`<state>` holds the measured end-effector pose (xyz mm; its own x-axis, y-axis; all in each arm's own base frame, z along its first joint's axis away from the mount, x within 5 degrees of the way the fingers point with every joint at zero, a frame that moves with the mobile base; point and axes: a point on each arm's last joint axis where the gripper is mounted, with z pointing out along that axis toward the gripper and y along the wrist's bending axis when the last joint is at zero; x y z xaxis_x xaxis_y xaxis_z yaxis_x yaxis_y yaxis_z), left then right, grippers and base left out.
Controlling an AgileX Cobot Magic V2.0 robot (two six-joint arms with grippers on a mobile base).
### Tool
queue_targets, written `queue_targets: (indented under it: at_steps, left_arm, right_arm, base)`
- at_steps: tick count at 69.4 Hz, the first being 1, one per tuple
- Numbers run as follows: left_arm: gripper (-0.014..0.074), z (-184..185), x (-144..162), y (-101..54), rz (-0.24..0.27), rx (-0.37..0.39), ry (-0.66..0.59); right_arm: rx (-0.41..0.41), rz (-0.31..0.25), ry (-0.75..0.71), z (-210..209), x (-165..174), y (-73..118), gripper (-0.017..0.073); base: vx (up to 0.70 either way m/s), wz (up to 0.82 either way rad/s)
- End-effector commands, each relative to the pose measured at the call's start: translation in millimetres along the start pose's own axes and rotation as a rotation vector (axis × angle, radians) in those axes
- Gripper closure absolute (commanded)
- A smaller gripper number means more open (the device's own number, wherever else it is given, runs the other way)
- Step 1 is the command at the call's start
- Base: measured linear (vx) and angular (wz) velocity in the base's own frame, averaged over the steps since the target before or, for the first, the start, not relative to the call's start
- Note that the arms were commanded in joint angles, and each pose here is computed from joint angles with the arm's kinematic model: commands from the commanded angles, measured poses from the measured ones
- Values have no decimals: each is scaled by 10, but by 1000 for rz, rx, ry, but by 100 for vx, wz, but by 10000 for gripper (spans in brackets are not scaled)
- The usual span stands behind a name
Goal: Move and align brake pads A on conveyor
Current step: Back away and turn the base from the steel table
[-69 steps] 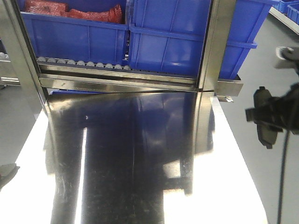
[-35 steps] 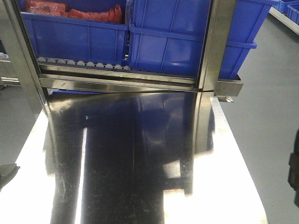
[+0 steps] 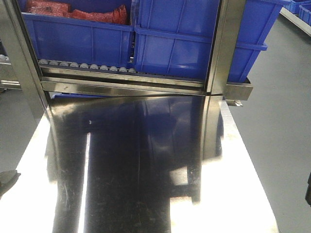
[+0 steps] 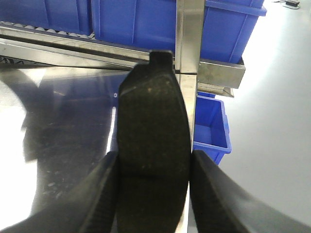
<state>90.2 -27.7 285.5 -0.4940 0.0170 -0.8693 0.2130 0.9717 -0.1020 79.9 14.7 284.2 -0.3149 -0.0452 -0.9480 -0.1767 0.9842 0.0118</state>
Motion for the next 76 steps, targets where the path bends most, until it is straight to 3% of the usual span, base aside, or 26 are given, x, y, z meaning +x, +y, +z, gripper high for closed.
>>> queue_targets:
  at_steps: [1,46,76]
  left_arm:
    - [599,-39,-160,-44,-1,39,-106]
    - [599,-39,-160,-44,-1,39,-106]
    - [599,-39,-160,-44,-1,39,-106]
  right_arm:
    - [3,-11,-125,-39,-184,-1,563]
    - [3,-11,-124,-39,-183,-1,563]
    - [3,-11,-124,-39,-183,-1,563]
  base:
    - [0,0]
    - [-1,3]
    - [-9,39]
